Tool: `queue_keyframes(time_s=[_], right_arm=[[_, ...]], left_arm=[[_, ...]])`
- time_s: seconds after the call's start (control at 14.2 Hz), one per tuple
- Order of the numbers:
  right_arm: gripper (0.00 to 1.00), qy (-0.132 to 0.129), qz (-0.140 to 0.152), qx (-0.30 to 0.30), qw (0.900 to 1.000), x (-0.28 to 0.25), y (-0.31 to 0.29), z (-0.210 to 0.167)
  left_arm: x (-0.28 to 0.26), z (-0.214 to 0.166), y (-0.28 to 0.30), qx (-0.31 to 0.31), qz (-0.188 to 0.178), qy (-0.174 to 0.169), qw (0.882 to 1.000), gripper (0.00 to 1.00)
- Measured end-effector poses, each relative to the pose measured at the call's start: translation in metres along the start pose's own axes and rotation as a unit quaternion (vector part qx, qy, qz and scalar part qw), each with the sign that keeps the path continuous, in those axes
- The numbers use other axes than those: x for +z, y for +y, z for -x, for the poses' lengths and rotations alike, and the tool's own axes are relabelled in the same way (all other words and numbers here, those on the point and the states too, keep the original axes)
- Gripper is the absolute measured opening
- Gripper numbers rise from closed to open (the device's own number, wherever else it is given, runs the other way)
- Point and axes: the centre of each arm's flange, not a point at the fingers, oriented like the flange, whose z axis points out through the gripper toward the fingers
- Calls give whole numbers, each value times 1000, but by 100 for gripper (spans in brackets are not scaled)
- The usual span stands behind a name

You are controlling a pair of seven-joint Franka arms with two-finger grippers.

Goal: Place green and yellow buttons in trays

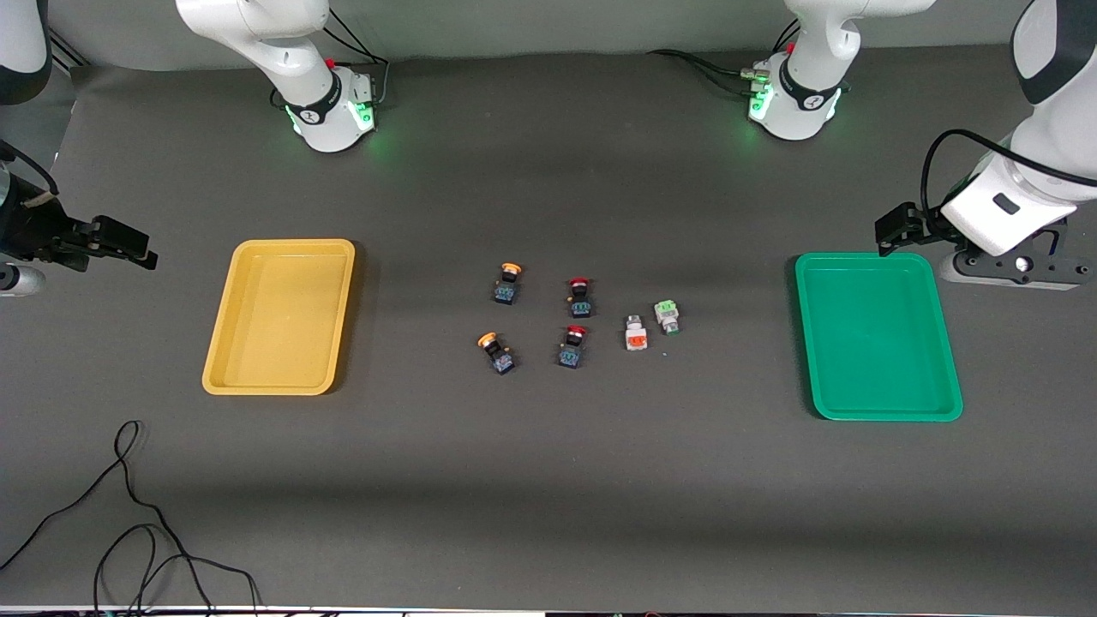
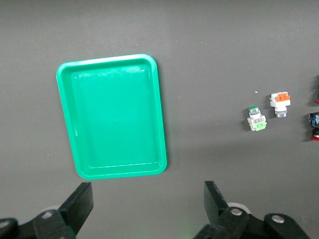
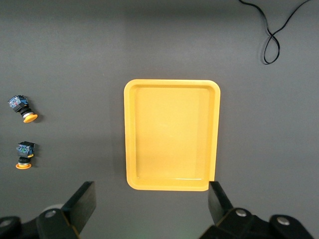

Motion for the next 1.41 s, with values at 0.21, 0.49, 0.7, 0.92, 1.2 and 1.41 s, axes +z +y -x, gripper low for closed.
queue_keyframes(time_s=[0.21,0.49,0.7,0.92,1.2,1.41], right_arm=[[100,-3,-4,-8,1000,2,-10,0],[100,-16,-12,-17,1000,18,-86,5],[100,-5,-10,-7,1000,38,-191,24],[100,8,-13,53,998,74,-307,69],[100,14,-8,128,992,105,-415,139],[100,24,6,134,991,130,-430,150]], left_arm=[[-3,0,6,4,0,3,1000,100],[-1,1,32,-27,0,-4,1000,100],[13,-2,90,-52,-2,-15,999,100],[42,-13,137,-46,0,-30,998,100],[113,-44,165,-57,13,-41,997,99],[190,-56,186,-66,24,-49,996,99]])
